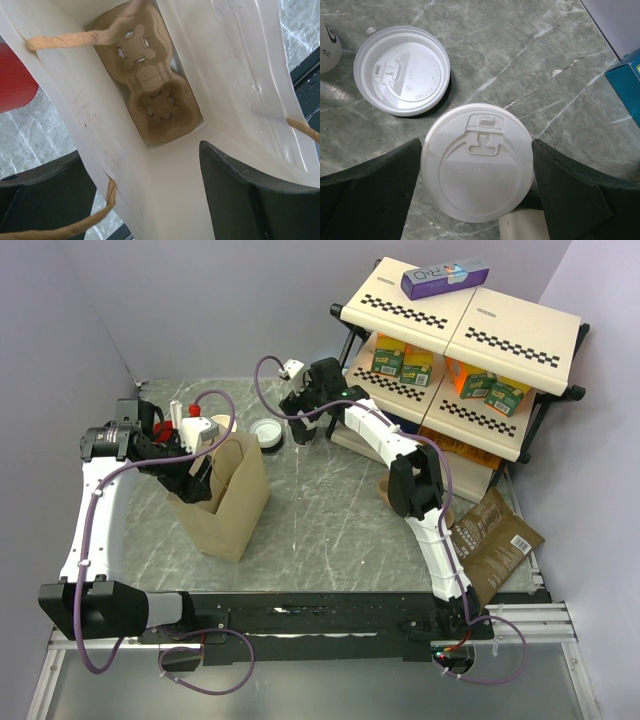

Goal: Pack the takeout coffee

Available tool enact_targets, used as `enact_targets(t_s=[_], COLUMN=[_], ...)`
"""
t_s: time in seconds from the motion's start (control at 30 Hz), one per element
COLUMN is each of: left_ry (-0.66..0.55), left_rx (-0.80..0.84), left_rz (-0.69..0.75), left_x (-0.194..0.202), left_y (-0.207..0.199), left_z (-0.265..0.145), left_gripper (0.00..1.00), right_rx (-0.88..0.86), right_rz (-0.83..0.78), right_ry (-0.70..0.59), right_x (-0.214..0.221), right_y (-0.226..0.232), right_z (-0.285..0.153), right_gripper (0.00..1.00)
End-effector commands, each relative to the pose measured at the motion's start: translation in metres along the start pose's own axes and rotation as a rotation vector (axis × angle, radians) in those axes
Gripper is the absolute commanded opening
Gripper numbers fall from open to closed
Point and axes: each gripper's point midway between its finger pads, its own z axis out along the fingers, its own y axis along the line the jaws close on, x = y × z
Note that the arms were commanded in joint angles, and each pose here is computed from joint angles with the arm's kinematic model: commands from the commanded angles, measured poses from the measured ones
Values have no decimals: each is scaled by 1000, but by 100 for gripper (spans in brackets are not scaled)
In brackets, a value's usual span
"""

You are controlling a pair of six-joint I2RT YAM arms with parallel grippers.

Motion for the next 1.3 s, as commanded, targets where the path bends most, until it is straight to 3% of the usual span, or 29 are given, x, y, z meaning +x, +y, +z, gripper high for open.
enact_targets(t_s=[0.0, 0.27, 0.73, 0.97, 1.27], left_ry=[-19, -33, -61, -100, -118], left_rx=[27, 33, 54, 62, 74], left_rz=[-5, -1, 24, 38, 25], left_x=[-3, -4, -1, -6, -11], left_y=[-2, -2, -6, -7, -9], left_z=[4, 7, 15, 18, 17], left_gripper=[81, 81, 81, 81, 81], right_rx=[-2, -11, -6, -69, -126], right_rz=[22, 27, 19, 21, -49], right_ry=[-4, -9, 37, 57, 34], right_x=[-4, -9, -17, -7, 51], right_y=[-4, 2, 28, 74, 136], right_z=[-4, -18, -76, -131, -174], right_gripper=[89, 75, 72, 70, 71])
